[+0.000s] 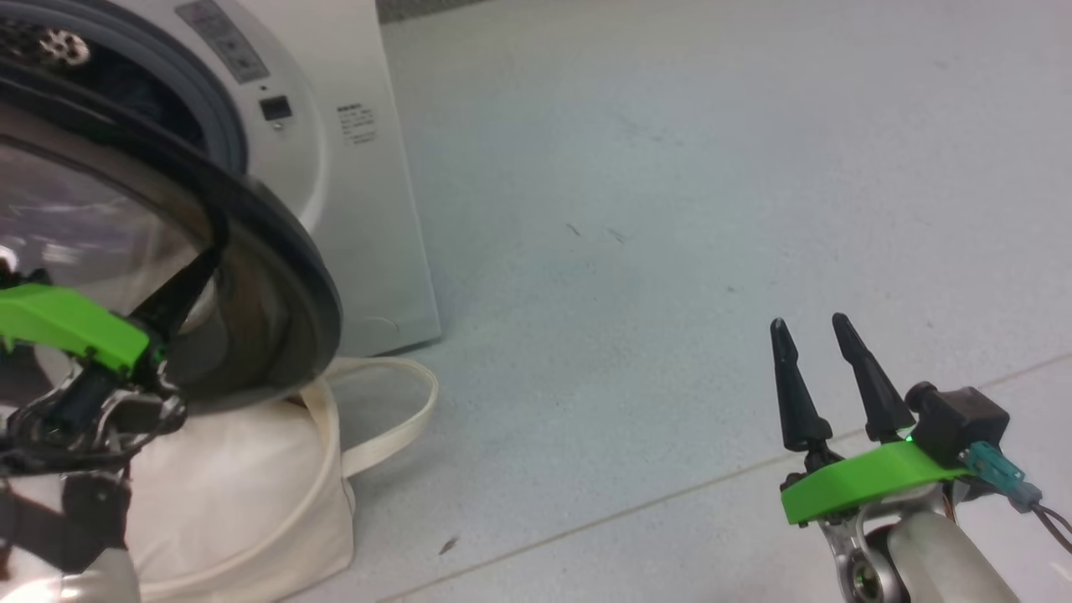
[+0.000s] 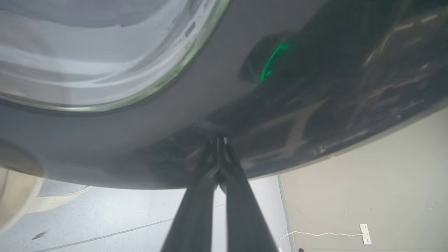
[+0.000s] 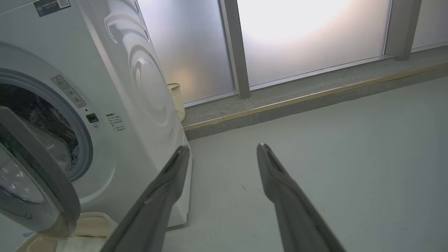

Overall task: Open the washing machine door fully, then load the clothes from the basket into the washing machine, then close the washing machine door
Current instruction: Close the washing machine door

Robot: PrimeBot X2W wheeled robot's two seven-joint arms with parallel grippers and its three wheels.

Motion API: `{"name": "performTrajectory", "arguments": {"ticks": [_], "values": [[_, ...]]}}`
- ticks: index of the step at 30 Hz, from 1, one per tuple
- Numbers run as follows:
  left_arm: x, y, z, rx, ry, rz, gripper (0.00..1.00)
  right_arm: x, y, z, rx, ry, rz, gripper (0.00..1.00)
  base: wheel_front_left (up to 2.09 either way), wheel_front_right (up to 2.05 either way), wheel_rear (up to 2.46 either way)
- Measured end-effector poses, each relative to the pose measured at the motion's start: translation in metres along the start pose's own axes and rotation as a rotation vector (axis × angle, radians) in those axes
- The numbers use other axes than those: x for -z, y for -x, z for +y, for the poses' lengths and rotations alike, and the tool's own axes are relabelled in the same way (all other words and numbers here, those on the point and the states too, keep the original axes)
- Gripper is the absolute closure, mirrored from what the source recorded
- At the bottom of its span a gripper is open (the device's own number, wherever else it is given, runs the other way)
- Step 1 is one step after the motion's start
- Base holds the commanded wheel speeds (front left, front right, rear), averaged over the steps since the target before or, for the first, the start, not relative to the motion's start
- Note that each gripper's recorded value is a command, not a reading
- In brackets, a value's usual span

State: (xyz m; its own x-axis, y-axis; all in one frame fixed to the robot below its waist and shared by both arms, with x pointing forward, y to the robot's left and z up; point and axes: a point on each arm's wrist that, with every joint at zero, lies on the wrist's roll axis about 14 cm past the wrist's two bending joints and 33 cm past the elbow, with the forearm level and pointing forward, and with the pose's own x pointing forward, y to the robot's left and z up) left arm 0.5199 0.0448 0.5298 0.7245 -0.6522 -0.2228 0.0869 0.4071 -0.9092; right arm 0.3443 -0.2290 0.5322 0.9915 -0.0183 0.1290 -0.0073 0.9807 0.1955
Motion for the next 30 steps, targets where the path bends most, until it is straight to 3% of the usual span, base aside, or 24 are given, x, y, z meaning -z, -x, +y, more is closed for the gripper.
{"name": "performTrajectory", "arguments": {"ticks": [7,8,9,10,15,18,19,22,28,30], "values": [[0.006,0.008,0.014,-0.025,-0.047,0.01,1.0,0.013,-0.016,0.021,-0.068,-0.015,0.031,0.0,0.0,0.0,0.0],[0.003,0.014,0.016,-0.032,-0.057,-0.008,0.82,0.014,-0.019,0.027,-0.09,-0.019,0.033,0.0,0.0,0.0,0.0],[-0.001,0.021,0.018,-0.038,-0.07,-0.032,0.13,0.015,-0.022,0.035,-0.113,-0.022,0.033,0.0,0.0,0.0,0.0],[-0.005,0.029,0.019,-0.045,-0.089,-0.06,0.0,0.016,-0.026,0.042,-0.136,-0.026,0.033,0.0,0.0,0.0,0.0],[-0.023,0.073,0.037,-0.134,-0.228,-0.202,0.0,0.019,-0.039,0.073,-0.237,-0.035,0.036,0.0,0.0,0.0,0.0],[-0.044,0.107,0.034,-0.188,-0.444,-0.357,0.0,0.018,-0.044,0.089,-0.29,-0.037,0.032,0.0,0.0,0.0,0.0],[-0.044,0.107,0.034,-0.188,-0.444,-0.357,0.0,0.018,-0.044,0.089,-0.29,-0.037,0.032,0.0,0.0,0.0,0.0],[-0.058,0.143,0.036,-0.257,-0.713,-0.486,0.0,0.016,-0.048,0.104,-0.335,-0.039,0.024,0.0,0.0,0.0,0.0],[-0.05,0.201,0.077,-0.383,-0.955,-0.614,0.0,0.011,-0.051,0.125,-0.399,-0.039,0.008,0.0,0.0,0.0,0.0],[-0.053,0.214,0.085,-0.416,-0.955,-0.645,0.0,0.01,-0.052,0.129,-0.412,-0.039,0.006,0.0,0.0,0.0,0.0]]}}
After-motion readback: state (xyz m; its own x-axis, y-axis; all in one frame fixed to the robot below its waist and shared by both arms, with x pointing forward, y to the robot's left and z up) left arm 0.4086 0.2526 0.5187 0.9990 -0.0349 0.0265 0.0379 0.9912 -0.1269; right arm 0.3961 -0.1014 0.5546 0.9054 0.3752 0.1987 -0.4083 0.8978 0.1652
